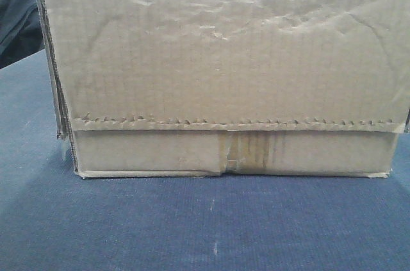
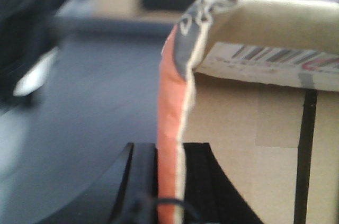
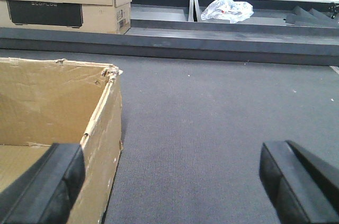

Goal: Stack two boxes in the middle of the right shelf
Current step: 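Close both grippers on the box walls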

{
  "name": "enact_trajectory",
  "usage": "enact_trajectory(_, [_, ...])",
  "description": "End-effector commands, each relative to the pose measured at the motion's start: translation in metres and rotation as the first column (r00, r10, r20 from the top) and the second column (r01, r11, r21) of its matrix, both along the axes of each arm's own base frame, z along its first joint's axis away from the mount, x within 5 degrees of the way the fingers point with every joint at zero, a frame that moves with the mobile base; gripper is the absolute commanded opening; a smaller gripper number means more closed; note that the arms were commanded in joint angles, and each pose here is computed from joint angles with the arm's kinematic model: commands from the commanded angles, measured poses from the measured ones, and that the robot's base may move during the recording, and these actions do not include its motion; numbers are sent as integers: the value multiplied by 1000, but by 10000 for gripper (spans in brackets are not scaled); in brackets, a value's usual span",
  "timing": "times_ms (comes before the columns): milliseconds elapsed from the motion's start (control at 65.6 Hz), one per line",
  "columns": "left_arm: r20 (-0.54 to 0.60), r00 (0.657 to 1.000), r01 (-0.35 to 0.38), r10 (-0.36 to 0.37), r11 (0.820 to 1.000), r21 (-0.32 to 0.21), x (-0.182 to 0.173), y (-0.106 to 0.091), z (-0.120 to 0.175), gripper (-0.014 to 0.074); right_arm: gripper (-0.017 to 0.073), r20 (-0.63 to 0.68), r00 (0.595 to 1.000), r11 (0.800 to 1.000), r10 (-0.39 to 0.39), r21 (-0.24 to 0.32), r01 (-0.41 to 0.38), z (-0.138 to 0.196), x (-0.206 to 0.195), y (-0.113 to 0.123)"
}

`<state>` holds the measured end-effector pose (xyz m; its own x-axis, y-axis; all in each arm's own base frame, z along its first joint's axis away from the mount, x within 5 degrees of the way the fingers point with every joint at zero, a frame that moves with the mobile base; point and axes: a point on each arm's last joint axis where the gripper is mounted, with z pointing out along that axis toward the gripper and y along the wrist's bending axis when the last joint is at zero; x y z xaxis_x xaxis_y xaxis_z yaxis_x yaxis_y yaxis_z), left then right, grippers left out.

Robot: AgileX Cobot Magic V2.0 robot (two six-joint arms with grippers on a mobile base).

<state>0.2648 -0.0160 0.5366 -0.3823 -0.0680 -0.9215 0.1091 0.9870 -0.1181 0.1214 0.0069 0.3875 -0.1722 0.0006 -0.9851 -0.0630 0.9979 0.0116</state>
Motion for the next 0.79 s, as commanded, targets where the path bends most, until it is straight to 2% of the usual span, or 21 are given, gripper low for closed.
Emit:
enact_trajectory(0, [58,994,92,-88,993,-71,-7,-26,12,-111,570,19,1000,1000,2,-1,-2,4,0,0])
enact_trajectory(91, [72,983,173,-167,980,-95,-3,-52,11,-111,570,19,1000,1000,9,-1,-9,4,0,1])
enact_trajectory(152, [51,976,217,-212,969,-116,3,-70,5,-111,570,19,1000,1000,17,-1,-17,4,0,2])
enact_trajectory(229, [6,964,265,-266,957,-118,13,-90,-7,-111,570,19,1000,1000,22,-1,-22,4,0,3])
enact_trajectory(290, [-33,956,286,-292,949,-133,21,-104,-17,-111,570,19,1000,1000,24,-1,-24,4,0,3])
enact_trajectory(396, [-96,940,314,-327,941,-129,37,-124,-37,-111,570,19,999,1000,30,-1,-30,4,-1,4])
enact_trajectory(488, [-155,933,305,-325,942,-144,51,-134,-53,-111,570,19,999,1000,30,-1,-30,4,-1,4])
enact_trajectory(610, [-242,916,296,-319,946,-129,71,-142,-79,-111,570,19,999,1000,30,-1,-30,4,-1,4])
enact_trajectory(777, [-305,901,287,-308,951,-113,88,-149,-101,-111,570,19,999,1000,30,-1,-30,4,-1,4])
